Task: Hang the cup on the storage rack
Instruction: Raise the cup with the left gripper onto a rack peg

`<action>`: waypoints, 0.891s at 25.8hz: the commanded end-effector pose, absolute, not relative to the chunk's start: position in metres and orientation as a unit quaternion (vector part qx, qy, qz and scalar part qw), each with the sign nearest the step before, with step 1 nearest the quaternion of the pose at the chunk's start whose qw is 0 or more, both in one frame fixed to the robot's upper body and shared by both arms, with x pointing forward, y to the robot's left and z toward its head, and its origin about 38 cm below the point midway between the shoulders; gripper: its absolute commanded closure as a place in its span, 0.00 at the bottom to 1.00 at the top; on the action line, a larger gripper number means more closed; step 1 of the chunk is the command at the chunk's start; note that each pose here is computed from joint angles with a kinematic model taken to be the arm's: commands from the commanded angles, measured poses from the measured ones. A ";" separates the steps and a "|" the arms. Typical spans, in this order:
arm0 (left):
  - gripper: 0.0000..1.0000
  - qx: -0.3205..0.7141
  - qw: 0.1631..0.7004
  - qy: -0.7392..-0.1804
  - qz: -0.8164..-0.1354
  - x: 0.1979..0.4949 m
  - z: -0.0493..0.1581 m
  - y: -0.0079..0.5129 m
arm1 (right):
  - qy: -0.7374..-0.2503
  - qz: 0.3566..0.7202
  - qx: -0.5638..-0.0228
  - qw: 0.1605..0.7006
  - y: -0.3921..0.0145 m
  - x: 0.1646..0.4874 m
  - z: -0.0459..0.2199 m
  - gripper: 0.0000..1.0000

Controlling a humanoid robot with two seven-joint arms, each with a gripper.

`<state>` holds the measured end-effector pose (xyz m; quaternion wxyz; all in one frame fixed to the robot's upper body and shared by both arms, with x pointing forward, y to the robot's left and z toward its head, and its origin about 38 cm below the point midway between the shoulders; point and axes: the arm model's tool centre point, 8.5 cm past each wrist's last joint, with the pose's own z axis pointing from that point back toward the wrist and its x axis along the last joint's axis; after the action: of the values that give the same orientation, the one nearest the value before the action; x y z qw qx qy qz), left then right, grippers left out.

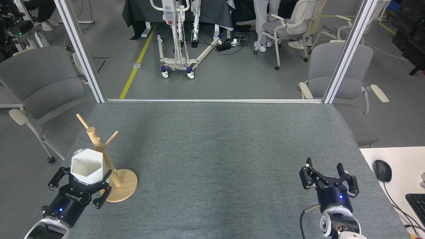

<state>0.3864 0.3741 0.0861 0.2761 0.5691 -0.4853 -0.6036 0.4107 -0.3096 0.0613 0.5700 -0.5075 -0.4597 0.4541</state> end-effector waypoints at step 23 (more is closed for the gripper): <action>0.01 0.531 0.329 -0.490 -0.608 0.382 0.043 0.359 | -0.461 0.450 -0.504 0.575 -0.306 0.411 0.060 0.01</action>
<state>0.3829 0.3626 0.0505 0.3198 0.5375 -0.4891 -0.6079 0.4098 -0.3067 0.0602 0.5723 -0.5057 -0.4619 0.4510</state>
